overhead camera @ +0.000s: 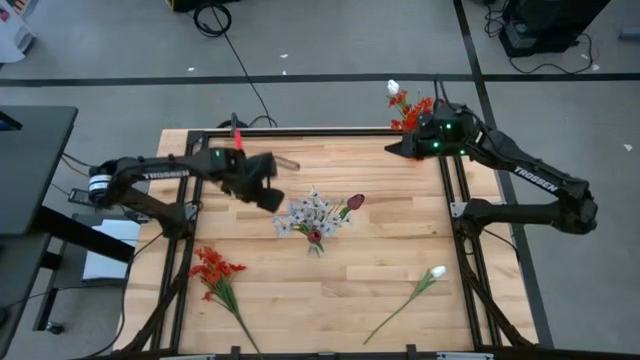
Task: Sort flowers into vase by color
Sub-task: Put the orange flowers into the red vase
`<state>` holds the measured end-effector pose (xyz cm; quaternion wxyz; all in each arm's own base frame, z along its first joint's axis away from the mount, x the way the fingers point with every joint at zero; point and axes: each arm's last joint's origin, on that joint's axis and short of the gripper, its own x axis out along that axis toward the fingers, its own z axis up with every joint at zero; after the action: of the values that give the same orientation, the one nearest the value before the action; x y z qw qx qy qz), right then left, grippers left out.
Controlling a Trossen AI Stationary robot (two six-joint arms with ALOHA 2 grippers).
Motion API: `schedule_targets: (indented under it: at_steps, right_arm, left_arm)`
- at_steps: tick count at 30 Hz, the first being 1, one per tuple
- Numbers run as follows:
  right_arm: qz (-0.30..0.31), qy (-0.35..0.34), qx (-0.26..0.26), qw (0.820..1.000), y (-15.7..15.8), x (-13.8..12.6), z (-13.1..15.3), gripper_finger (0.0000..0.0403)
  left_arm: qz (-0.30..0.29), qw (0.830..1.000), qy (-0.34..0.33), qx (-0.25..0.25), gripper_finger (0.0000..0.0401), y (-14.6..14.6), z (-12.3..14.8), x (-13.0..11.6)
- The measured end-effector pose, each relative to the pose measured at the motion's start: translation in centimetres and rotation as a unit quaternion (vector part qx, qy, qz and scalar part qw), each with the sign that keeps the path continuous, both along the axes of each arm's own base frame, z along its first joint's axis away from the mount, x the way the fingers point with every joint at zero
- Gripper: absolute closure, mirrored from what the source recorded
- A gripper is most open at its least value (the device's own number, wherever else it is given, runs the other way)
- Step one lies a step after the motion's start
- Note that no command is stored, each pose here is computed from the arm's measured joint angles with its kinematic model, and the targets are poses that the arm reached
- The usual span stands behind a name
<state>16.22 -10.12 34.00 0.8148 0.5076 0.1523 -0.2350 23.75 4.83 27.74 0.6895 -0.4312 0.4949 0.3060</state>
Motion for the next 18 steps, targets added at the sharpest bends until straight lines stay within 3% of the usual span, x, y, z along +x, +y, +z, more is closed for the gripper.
schedule_targets:
  at_steps: [8,16,18]
  right_arm:
    - [0.055,0.067,0.024,0.996,1.5,0.2,-2.1,0.025]
    - [0.07,0.083,0.021,0.994,2.0,0.3,-2.6,0.025]
    - [0.073,0.085,0.016,0.994,2.0,0.3,-2.6,0.025]
  left_arm:
    - [0.089,0.994,0.037,-0.05,0.0225,-8.7,-1.5,-0.3]
    - [0.18,0.975,0.072,-0.107,0.0225,-17.3,-4.2,-4.0]
    - [0.175,0.975,0.072,-0.116,0.0225,-18.8,-4.7,-5.0]
